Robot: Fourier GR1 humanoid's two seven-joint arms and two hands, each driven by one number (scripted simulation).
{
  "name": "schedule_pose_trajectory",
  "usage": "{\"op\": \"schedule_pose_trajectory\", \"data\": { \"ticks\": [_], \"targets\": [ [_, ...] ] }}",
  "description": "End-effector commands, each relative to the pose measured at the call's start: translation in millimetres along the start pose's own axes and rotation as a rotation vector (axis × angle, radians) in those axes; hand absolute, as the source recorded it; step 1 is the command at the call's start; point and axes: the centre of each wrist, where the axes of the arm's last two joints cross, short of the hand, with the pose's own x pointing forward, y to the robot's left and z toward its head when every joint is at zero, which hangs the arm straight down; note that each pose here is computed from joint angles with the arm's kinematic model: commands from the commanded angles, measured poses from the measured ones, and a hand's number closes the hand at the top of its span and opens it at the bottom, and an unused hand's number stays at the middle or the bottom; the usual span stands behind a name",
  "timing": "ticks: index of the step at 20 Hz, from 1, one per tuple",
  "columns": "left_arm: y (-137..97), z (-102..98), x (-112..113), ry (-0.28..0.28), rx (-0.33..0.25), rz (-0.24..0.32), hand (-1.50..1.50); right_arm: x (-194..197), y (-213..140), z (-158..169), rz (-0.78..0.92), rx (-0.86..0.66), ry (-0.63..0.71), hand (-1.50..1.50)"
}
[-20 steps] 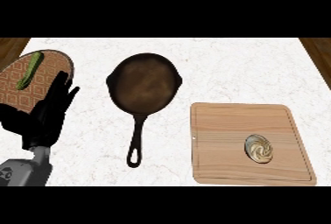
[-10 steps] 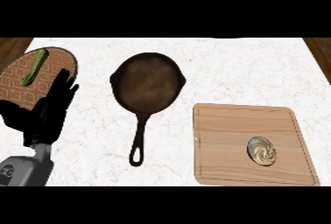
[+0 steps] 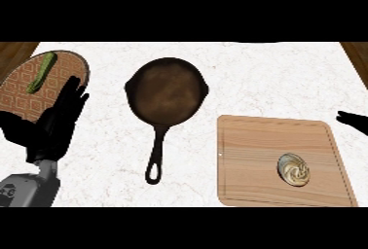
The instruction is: Pick the cupcake from the cutting board and place it in the pan
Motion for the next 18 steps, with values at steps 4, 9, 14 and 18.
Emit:
{"op": "schedule_pose_trajectory", "data": {
  "ticks": [4, 9, 14, 18],
  "targets": [
    [3.5, -0.1, 10.3, -0.011, 0.028, -0.014, 0.00, 38.1, 17.6, -17.4, 0.106, 0.182, 0.050, -1.50],
    [11.3, 9.1, -6.1, 0.007, 0.029, -0.008, 0.00, 43.9, 34.2, -12.8, 0.236, 0.204, 0.052, -1.50],
    [-18.6, -11.2, -7.8, 0.006, 0.032, 0.019, 0.00, 65.8, 36.6, -5.5, 0.338, 0.162, 0.117, -1.50],
    [1.4, -2.3, 6.7, 0.005, 0.016, 0.011, 0.00, 78.6, 39.5, -18.4, 0.310, 0.134, 0.122, -1.50]
  ]
}}
